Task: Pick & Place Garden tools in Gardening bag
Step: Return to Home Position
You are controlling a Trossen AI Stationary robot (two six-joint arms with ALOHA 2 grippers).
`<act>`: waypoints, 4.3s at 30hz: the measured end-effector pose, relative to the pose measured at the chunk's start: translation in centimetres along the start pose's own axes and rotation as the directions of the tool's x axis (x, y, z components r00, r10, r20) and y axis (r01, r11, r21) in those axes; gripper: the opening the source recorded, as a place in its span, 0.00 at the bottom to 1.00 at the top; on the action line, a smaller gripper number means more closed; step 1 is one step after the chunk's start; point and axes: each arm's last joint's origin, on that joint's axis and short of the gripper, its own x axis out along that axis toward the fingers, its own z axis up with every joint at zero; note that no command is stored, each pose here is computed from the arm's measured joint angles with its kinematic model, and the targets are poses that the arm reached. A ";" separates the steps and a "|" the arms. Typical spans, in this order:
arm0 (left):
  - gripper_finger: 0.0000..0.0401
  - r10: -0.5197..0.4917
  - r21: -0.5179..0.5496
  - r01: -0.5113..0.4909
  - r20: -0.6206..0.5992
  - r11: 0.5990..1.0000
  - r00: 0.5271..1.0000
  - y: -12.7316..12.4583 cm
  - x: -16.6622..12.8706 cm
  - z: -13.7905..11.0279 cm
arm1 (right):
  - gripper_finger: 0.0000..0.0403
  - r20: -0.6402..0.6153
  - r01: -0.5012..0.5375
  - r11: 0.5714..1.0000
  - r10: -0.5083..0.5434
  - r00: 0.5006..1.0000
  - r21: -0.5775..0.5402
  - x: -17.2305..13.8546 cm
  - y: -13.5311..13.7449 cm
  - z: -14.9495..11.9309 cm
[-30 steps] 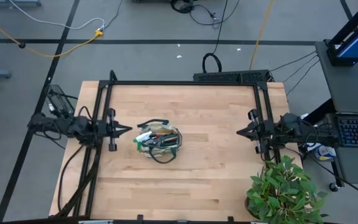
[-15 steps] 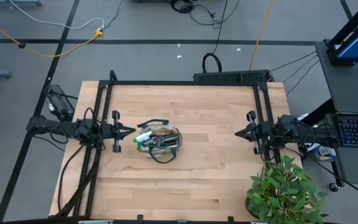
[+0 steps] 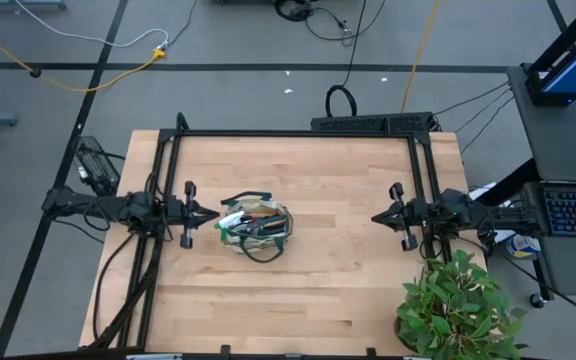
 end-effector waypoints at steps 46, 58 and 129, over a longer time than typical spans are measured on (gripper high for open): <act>0.06 0.001 0.023 -0.001 0.003 1.000 1.000 0.0 0.0 0.0 | 0.01 0.029 -0.001 1.000 0.001 1.000 0.005 0.0 0.0 0.1; 0.06 0.001 0.023 -0.001 0.003 1.000 1.000 0.0 0.0 0.0 | 0.01 0.029 -0.001 1.000 0.001 1.000 0.005 0.0 0.0 0.1; 0.06 -0.132 0.052 0.133 -0.006 0.990 0.991 -0.4 0.0 -0.1 | 0.01 0.029 -0.001 1.000 0.001 1.000 0.005 0.0 0.0 0.1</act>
